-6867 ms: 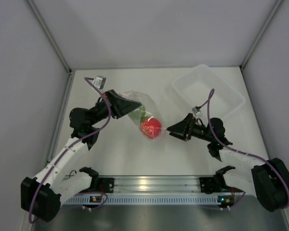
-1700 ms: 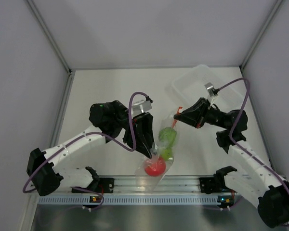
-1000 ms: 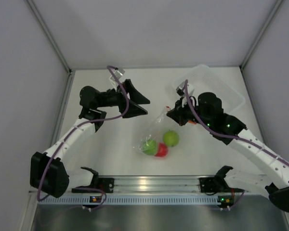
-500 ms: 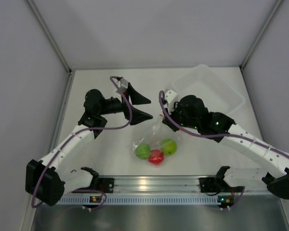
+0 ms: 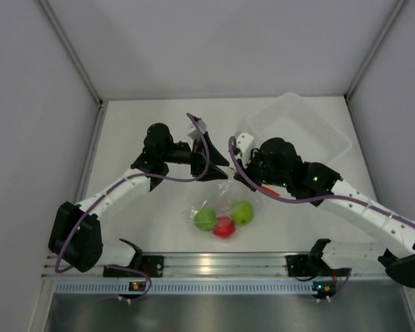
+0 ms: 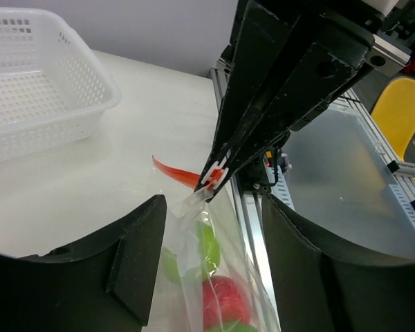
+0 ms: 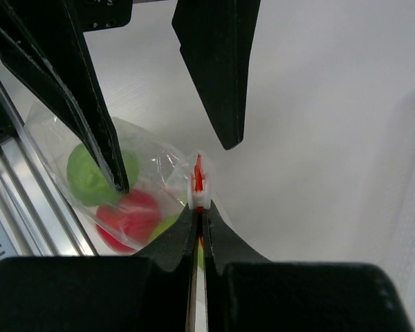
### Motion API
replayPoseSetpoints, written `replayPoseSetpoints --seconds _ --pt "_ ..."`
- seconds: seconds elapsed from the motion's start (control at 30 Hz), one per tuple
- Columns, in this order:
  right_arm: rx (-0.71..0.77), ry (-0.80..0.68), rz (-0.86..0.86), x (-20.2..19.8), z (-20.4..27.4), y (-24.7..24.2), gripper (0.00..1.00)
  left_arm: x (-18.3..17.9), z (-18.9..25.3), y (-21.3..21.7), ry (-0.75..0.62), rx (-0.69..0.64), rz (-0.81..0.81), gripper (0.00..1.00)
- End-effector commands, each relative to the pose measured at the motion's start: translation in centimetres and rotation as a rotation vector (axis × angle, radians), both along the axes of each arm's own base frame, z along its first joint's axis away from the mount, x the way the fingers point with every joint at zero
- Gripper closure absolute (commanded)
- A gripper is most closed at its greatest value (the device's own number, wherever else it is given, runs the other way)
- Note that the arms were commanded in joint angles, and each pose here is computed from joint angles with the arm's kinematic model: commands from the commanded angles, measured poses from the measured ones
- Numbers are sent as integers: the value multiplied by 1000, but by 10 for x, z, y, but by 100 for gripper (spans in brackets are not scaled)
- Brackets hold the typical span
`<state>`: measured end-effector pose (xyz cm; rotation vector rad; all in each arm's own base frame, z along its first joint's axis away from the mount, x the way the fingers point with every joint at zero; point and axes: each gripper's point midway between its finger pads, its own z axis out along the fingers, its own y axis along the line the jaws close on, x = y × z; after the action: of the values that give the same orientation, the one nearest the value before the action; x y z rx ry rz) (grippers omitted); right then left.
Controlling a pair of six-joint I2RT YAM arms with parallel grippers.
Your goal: Open the zip-top bag and remove the fake food
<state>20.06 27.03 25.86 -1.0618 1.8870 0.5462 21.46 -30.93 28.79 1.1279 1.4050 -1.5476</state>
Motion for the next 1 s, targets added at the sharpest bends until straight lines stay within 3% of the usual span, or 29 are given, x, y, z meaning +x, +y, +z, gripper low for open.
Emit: replayPoseSetpoints --seconds 0.0,0.03,0.1,0.33,0.63,0.67,0.9,0.97 --pt "13 -32 23 -7 14 -2 100 -5 19 -7 -120 -45 -32 39" --pt "13 -30 26 -8 13 -1 100 -4 19 -7 -127 -46 -21 40" --pt "16 -24 38 -10 12 0 100 0 18 -9 -131 -46 -5 52" --pt "34 -27 55 -15 16 0 100 -2 16 -11 -134 -44 -26 70" --pt "29 -26 43 -13 16 -1 100 -13 16 -11 -119 -42 -76 74" --pt "28 -25 44 -13 15 0 100 -13 16 -11 -122 -43 -77 79" --pt "27 -18 45 -12 15 1 100 -17 21 -18 -134 -51 -91 85" --pt "30 -17 45 -13 15 2 100 -18 23 -19 -139 -54 -95 100"
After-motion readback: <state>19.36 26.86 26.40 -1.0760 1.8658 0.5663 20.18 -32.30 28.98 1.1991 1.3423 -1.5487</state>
